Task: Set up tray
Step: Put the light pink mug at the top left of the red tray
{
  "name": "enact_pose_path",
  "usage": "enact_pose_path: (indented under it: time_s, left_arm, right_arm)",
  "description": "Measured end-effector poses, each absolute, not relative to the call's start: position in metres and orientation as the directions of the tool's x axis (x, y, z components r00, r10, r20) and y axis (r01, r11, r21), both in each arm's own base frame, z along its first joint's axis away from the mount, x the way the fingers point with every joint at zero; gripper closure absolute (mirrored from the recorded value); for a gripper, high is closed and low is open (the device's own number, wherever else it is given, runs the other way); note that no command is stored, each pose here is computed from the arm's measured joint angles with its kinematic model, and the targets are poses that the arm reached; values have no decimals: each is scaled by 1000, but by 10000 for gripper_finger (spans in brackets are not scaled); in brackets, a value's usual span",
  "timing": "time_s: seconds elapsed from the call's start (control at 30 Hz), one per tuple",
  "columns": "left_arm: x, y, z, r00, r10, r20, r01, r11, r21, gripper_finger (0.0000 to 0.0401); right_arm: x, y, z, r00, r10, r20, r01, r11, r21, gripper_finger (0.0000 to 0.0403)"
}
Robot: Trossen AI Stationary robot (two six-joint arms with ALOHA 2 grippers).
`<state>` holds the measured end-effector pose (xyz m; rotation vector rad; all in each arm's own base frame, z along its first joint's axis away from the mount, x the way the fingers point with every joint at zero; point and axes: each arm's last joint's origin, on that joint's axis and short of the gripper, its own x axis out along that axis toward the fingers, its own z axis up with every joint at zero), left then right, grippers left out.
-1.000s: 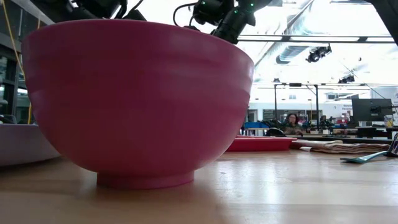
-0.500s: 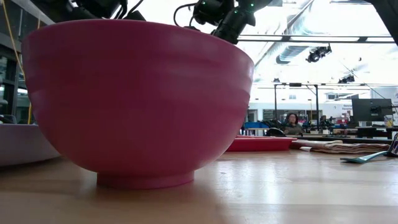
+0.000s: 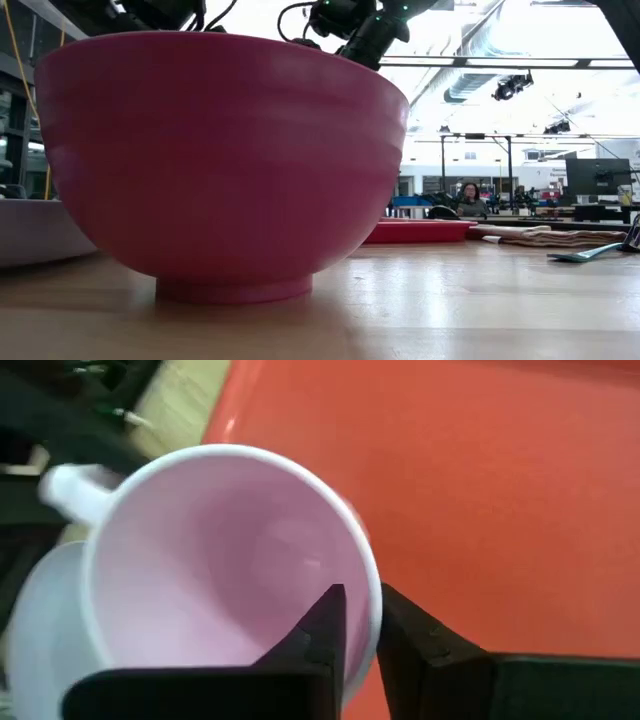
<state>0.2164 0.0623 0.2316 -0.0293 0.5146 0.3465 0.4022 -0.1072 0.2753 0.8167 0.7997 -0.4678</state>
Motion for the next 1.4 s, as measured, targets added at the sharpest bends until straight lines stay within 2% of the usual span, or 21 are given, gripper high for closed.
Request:
enact_pose_path:
  time_s: [0.13, 0.43, 0.7, 0.93, 1.17, 1.4]
  left_arm:
    - [213, 63, 227, 774, 339, -535, -354, 932, 77, 315]
    - [211, 62, 223, 753, 330, -570, -345, 935, 85, 371]
    - [211, 62, 223, 752, 335, -568, -349, 933, 88, 354]
    - [211, 64, 224, 733, 391, -557, -397, 911, 117, 372]
    - [208, 69, 225, 622, 587, -518, -601, 782, 164, 353]
    - [204, 73, 226, 496, 730, -469, -765, 624, 162, 373]
  right_arm:
    - [402, -106, 276, 627, -53, -777, 629, 622, 465, 341]
    - [405, -108, 279, 663, -57, -746, 606, 626, 491, 332]
    - [405, -108, 279, 664, -61, -745, 608, 624, 491, 332]
    - [406, -108, 280, 673, -65, -736, 602, 626, 496, 332]
    - [407, -108, 280, 678, -67, -732, 596, 633, 494, 332]
    - [406, -108, 279, 670, -61, -740, 589, 649, 481, 332]
